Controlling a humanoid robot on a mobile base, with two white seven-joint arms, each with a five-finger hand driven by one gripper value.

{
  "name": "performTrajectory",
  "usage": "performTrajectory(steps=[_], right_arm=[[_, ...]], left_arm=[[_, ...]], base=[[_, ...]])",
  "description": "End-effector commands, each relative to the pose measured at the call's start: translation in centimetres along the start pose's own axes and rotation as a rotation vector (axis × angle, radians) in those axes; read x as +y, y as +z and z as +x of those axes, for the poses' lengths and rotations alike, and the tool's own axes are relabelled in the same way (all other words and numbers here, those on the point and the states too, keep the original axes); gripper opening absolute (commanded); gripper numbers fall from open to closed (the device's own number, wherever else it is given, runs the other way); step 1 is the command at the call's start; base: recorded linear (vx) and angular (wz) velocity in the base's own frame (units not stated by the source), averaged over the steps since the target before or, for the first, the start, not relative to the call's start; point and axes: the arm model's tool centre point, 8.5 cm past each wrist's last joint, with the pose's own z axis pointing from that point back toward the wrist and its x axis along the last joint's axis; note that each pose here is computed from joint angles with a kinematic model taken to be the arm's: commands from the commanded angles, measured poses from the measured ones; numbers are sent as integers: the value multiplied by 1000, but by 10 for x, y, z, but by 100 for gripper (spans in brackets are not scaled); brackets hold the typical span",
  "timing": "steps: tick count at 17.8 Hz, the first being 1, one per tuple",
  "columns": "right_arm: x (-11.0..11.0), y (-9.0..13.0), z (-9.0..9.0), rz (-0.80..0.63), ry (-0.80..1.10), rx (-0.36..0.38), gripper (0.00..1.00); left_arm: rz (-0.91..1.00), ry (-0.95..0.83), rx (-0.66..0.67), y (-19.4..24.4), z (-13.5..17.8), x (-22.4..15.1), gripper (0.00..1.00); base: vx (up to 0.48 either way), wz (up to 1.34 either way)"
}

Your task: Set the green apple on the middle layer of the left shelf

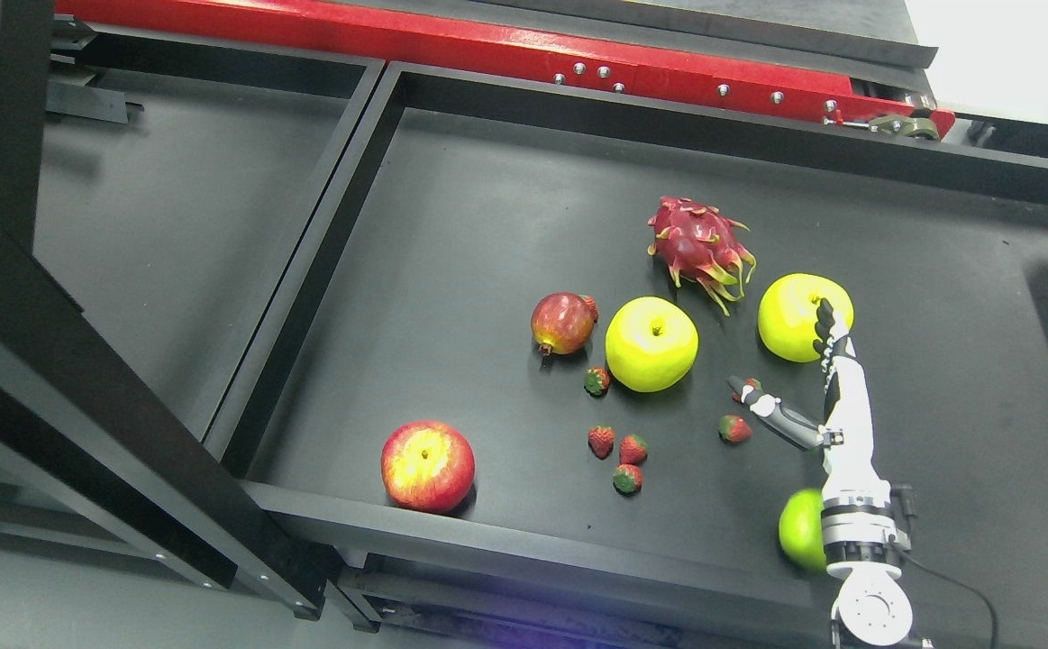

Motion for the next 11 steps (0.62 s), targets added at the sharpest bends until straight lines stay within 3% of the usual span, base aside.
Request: performTrajectory(steps=[1,11], right_arm=[[-2,-1,0,5,12,-2,100],[-3,-1,2,2,11,-10,100]], left_arm=[[18,0,2,2,1,11,100],[18,0,2,2,1,11,100]], base=[[0,0],[0,0]])
